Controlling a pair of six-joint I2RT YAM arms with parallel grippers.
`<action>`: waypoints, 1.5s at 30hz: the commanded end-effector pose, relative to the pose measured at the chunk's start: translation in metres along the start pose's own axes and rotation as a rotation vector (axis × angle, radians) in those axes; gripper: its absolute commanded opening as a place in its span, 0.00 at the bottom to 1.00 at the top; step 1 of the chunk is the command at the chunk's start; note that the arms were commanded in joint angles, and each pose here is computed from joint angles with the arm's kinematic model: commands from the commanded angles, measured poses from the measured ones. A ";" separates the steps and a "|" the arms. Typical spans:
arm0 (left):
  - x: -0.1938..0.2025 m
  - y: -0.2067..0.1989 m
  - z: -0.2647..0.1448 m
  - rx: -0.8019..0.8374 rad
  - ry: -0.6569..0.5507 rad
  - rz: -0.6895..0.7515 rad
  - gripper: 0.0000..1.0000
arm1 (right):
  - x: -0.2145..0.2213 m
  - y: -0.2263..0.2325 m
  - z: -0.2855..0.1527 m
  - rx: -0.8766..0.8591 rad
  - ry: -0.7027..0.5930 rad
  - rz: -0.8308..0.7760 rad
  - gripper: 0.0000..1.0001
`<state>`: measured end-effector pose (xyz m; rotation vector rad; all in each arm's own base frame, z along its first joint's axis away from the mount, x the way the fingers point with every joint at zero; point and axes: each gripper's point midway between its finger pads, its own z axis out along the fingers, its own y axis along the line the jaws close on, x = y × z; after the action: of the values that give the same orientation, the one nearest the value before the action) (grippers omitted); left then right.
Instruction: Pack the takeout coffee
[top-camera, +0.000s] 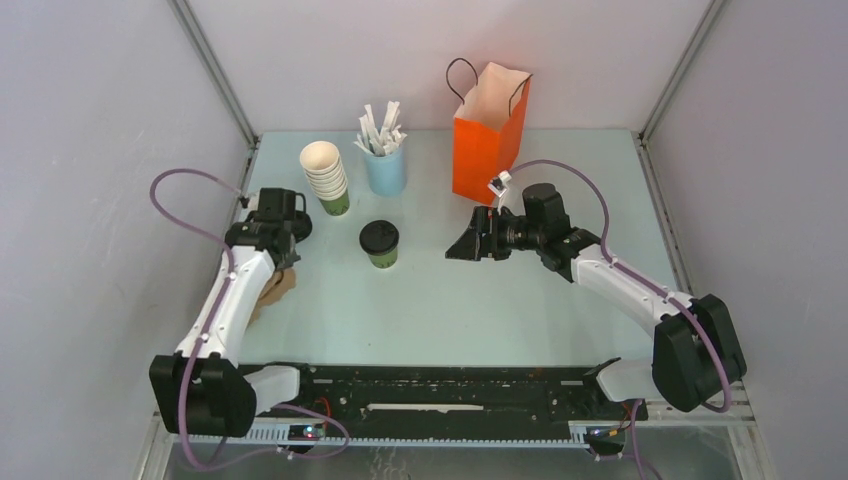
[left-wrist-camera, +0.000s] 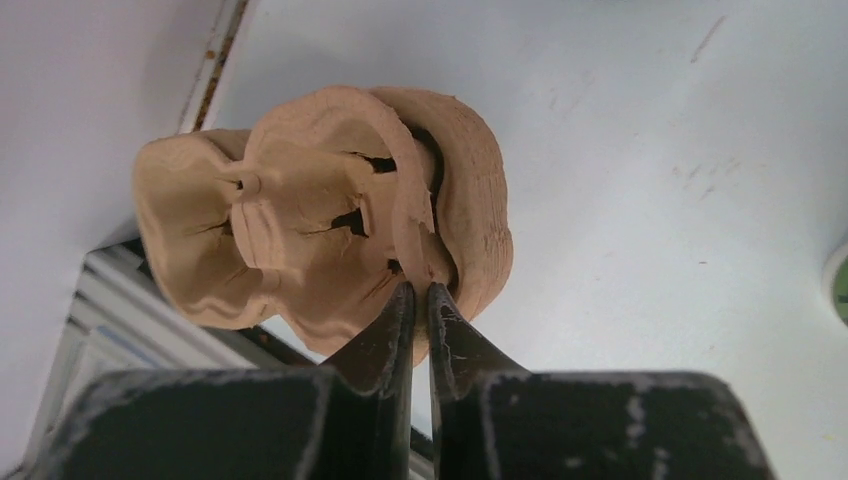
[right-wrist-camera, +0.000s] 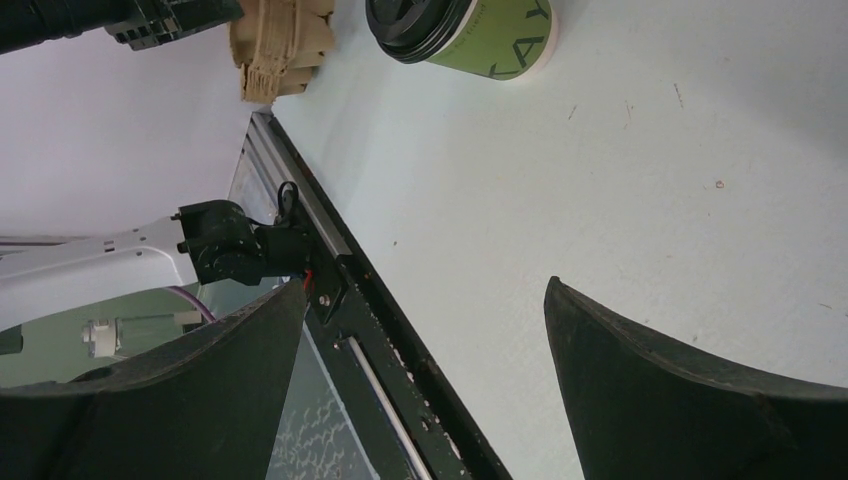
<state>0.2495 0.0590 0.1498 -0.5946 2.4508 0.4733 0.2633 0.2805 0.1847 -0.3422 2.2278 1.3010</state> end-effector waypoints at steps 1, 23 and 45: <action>-0.025 0.026 -0.026 -0.143 -0.053 -0.026 0.00 | -0.005 0.003 0.002 -0.024 -0.014 -0.036 0.98; -0.027 0.010 -0.046 -0.439 -0.111 0.440 0.00 | -0.003 0.001 0.005 -0.029 -0.001 -0.025 0.97; 0.010 -0.034 -0.036 -0.127 -0.020 0.363 0.00 | 0.000 0.003 0.007 -0.037 0.010 -0.017 0.97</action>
<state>0.2444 -0.0040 0.1677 -0.2502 2.5145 0.5211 0.2643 0.2843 0.1778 -0.3513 2.2405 1.3206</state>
